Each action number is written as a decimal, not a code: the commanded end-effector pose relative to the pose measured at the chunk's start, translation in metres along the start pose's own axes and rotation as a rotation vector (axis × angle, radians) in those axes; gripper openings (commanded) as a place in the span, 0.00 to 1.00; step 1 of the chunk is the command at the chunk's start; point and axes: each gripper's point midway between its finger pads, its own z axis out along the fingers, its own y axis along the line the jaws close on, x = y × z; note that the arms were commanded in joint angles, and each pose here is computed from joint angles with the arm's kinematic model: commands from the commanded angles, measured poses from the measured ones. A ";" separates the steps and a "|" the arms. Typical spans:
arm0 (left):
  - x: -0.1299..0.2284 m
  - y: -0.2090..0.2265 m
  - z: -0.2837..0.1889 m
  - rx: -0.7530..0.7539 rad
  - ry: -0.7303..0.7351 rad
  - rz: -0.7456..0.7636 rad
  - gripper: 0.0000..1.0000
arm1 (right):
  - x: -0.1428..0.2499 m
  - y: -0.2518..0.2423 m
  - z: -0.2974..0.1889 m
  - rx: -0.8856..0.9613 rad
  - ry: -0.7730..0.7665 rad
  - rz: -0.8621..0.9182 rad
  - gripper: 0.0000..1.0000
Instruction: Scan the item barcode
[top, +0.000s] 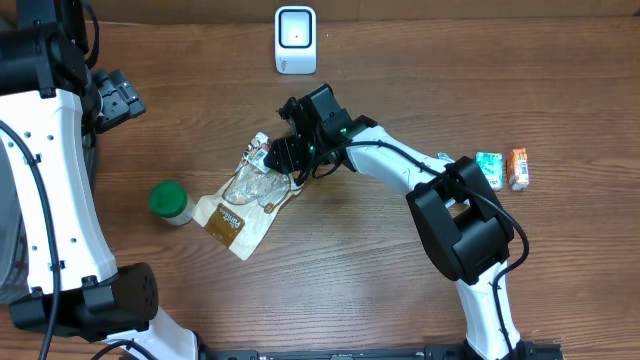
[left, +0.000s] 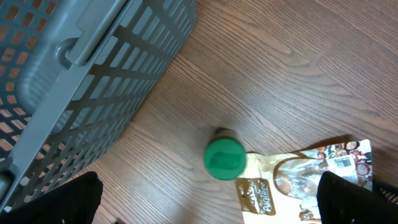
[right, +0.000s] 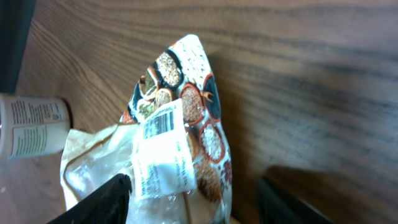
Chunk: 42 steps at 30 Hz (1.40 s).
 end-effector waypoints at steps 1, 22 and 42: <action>0.000 0.000 -0.003 -0.007 -0.010 0.020 1.00 | -0.037 0.013 -0.029 -0.020 -0.068 -0.042 0.63; 0.000 0.000 -0.003 -0.007 -0.010 0.020 1.00 | 0.105 0.007 -0.048 0.171 0.385 0.506 0.58; 0.015 -0.041 0.013 0.177 0.073 0.195 0.04 | 0.086 -0.008 -0.030 0.196 0.250 0.476 0.58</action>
